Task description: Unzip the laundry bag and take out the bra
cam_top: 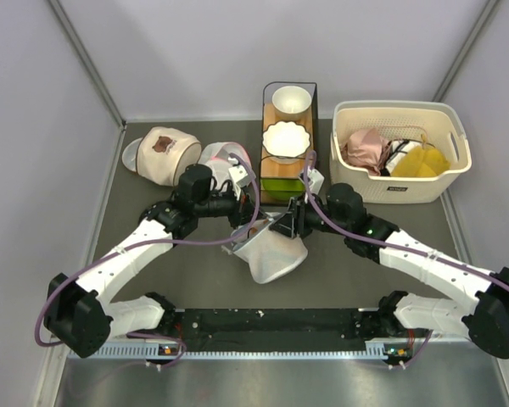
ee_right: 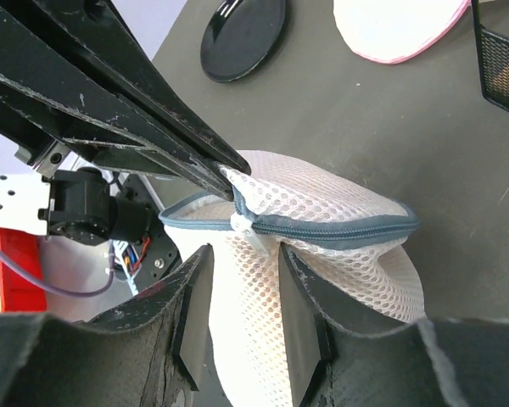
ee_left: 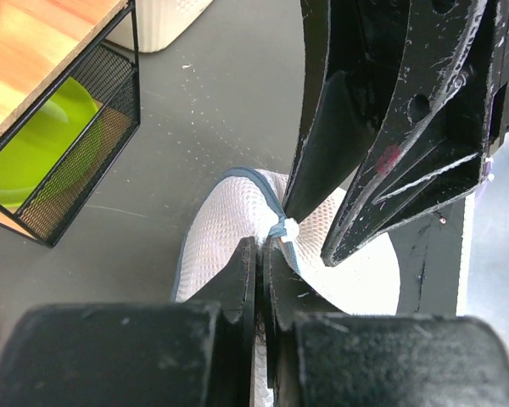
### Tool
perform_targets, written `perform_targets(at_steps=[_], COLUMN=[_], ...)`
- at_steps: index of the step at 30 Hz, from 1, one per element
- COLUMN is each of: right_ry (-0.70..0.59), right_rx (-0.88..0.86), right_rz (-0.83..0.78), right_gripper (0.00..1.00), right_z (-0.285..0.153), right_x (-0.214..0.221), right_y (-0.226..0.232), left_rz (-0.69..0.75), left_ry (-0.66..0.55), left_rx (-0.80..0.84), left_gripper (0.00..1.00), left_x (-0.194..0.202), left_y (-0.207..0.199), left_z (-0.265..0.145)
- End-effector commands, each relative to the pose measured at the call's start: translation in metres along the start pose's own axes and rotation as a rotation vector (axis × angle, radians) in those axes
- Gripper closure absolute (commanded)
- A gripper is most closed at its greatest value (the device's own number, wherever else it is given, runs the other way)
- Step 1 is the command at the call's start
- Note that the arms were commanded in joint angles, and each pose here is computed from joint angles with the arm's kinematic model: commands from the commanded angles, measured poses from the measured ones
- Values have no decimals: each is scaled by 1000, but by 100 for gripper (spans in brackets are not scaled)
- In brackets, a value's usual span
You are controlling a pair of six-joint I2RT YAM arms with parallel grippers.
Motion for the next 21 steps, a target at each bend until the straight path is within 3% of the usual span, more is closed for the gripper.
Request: perform_targets(at_steps=[1,15,21], right_ry=[-86,-86,-113], right_rx=[-61,-58,11], right_rz=[-4,7,-16], right_gripper=[64,100,100], right_z=[-1,1,-6], right_x=[-18,-18,-21], right_y=[13,10,-1], left_rz=[73,80,84], left_ry=[-83,-78,-79], left_rx=[24,20,18], left_gripper=[100,100,100], left_x=[-19,-17,-17], left_y=[-3,-3,-3], left_z=[-4,-3,-4])
Point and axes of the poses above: each gripper's point midway between its finger pads, its own z axis out along the fingers, its own y axis along the line the jaws close on, x = y × z, the point moved 5 cm from there along -z, back along the fingers, and after that the axes turned 14 degrees about z, right-handed, at the moved point
